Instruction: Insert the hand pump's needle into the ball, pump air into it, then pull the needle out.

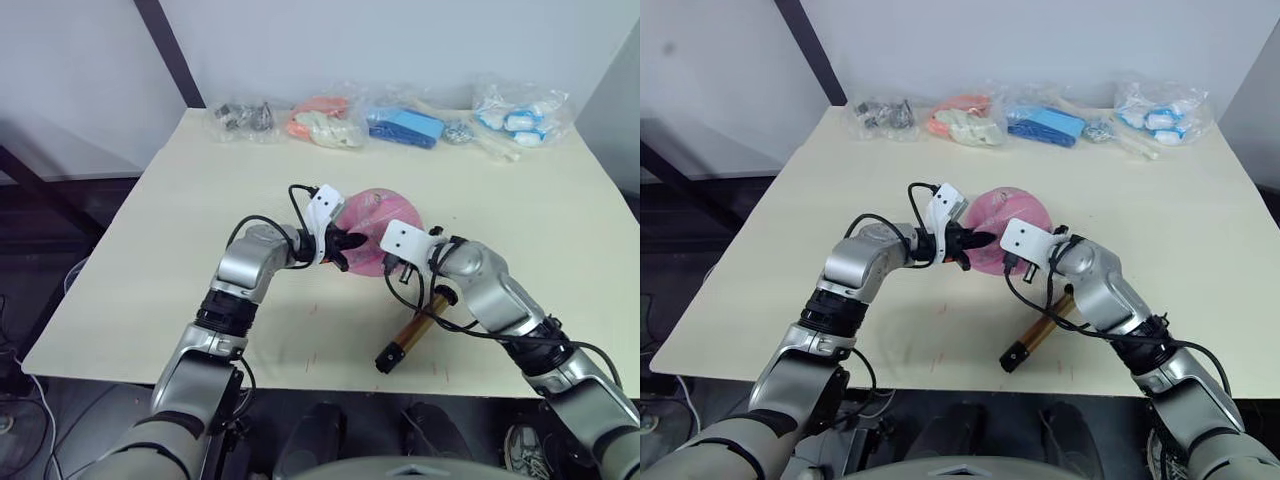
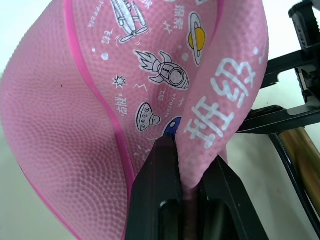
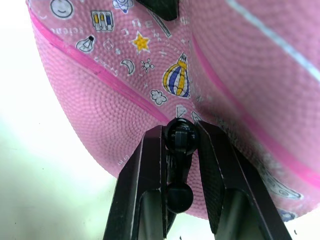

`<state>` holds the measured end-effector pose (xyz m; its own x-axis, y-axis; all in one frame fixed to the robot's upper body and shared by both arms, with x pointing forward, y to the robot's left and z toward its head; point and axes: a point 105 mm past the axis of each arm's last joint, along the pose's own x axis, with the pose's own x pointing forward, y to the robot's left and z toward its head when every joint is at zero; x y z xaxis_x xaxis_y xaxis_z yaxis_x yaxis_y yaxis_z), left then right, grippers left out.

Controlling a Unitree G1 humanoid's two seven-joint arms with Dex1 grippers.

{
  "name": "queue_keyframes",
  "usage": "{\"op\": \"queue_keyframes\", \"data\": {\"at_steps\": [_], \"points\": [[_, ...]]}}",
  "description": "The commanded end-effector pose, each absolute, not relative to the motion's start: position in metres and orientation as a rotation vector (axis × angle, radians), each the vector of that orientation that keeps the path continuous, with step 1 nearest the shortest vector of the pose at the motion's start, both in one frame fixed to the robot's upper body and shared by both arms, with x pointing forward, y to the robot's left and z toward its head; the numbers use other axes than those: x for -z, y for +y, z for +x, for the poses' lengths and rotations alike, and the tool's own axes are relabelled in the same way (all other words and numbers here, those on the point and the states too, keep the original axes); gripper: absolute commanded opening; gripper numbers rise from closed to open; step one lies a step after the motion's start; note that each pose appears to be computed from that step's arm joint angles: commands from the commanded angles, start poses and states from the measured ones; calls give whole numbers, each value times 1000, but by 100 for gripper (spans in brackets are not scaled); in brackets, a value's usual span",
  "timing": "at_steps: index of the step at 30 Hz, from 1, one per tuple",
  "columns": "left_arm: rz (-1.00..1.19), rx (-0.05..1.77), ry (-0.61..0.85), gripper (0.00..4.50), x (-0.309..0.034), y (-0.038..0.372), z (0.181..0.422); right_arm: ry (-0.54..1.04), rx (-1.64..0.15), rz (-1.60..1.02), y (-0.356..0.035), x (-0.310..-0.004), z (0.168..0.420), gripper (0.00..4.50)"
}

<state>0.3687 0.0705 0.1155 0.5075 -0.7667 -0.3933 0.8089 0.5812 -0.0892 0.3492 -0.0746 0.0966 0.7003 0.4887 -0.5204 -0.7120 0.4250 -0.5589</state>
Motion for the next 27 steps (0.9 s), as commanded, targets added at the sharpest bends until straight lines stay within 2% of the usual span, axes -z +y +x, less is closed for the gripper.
{"op": "queue_keyframes", "data": {"at_steps": [1, 16, 27], "points": [[107, 894, 425, 0, -115, 85, 376, 405, -617, -826, -118, -86, 355, 35], [99, 858, 395, 0, -126, 93, 384, 188, -633, -565, -106, -124, 344, 35], [92, 861, 399, 0, -126, 91, 381, 211, -597, -398, -114, -123, 339, 35]]}}
